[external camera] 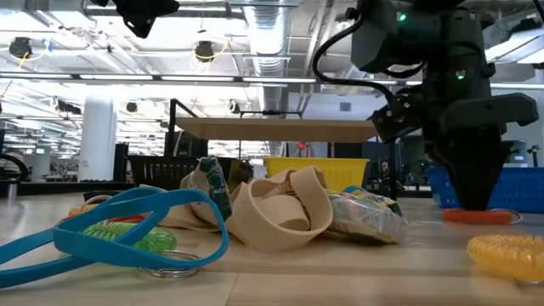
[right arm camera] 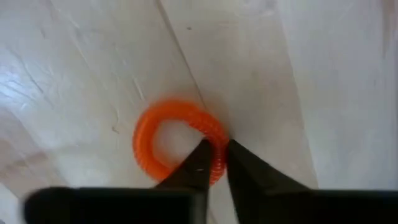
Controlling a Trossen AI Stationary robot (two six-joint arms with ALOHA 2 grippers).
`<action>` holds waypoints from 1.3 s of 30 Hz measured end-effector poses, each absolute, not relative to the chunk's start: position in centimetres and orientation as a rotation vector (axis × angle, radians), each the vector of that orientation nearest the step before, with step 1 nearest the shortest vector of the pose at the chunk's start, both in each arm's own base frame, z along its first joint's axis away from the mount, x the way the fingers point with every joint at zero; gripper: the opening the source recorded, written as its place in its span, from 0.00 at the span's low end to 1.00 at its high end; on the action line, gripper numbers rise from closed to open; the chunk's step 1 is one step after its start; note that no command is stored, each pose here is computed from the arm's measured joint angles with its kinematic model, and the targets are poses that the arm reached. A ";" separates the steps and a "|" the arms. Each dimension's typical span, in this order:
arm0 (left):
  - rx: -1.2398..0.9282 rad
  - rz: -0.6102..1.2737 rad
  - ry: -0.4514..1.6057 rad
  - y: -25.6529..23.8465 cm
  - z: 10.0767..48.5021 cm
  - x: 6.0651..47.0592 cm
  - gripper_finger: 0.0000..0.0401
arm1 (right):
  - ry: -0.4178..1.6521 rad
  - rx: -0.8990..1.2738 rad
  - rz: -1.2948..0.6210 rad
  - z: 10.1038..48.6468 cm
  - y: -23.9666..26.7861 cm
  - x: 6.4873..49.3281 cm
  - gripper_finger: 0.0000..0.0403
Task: Pick & Place Office Desk Supplies
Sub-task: Put the orange spring keychain into the black bin
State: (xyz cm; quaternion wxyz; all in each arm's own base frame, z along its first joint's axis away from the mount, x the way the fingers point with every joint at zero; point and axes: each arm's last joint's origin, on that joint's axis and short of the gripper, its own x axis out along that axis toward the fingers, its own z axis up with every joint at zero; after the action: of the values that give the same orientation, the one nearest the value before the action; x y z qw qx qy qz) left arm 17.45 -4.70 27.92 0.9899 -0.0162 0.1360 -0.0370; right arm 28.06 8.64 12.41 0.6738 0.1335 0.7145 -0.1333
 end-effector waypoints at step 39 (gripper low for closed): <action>-0.435 -0.001 -0.201 -0.3 22.6 21.3 0.52 | 0.612 -0.192 -0.383 35.2 7.1 34.7 0.00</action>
State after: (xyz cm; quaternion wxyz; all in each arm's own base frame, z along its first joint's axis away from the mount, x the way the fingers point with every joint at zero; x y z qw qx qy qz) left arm 21.29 -0.25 22.55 0.9714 -0.2155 -0.0997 -0.0007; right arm 34.67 7.05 35.25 0.9311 -0.0940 0.2988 -0.1870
